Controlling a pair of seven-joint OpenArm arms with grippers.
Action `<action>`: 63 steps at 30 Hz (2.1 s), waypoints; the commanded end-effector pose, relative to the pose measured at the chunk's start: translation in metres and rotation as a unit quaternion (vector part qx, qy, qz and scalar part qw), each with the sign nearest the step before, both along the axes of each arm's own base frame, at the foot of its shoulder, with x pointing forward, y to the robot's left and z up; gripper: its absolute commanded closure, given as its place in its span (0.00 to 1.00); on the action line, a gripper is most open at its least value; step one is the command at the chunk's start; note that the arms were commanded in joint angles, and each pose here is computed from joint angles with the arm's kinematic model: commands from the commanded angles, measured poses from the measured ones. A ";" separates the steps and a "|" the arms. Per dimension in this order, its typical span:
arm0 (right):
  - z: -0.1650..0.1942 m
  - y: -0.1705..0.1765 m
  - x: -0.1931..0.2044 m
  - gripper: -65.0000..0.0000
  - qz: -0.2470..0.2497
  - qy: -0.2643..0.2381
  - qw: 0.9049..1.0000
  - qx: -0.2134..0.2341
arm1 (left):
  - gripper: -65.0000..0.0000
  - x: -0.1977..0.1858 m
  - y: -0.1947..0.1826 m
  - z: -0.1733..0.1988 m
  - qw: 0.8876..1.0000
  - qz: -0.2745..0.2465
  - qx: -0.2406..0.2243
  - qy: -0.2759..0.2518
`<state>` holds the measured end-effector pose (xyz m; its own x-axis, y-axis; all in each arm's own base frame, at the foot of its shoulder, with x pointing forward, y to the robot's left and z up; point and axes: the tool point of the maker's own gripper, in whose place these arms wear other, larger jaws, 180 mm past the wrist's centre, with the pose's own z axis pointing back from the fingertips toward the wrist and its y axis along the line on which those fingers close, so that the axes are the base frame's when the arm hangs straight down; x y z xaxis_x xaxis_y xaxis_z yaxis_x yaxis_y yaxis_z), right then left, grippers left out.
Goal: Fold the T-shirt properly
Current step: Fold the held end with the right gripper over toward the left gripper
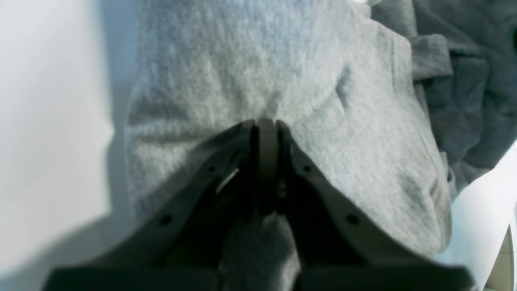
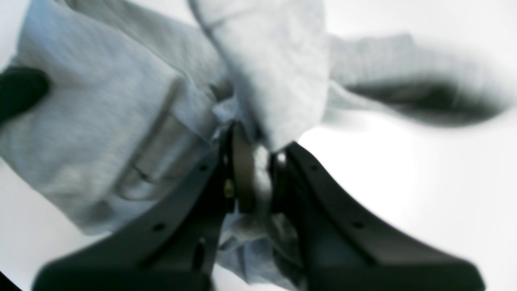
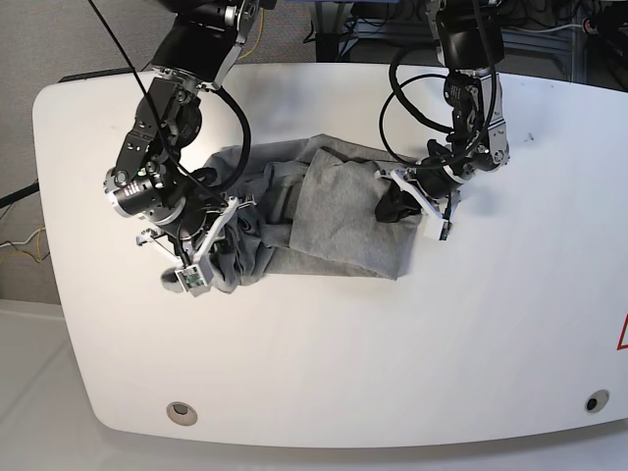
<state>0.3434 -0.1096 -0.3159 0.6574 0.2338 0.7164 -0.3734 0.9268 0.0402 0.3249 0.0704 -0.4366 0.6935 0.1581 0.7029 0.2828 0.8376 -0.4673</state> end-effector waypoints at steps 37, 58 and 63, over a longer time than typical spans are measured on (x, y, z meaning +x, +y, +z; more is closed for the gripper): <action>0.030 0.125 -0.013 1.00 0.186 -0.054 0.981 0.011 | 0.98 -0.023 0.008 -0.030 0.996 -0.020 0.058 0.068; 0.025 0.157 -0.015 1.00 0.223 -0.043 0.968 0.104 | 0.98 -0.024 0.007 -0.031 0.996 -0.021 0.058 0.069; 0.023 0.164 -0.017 1.00 0.227 -0.039 0.964 0.131 | 0.98 -0.024 0.007 -0.031 0.996 -0.021 0.058 0.069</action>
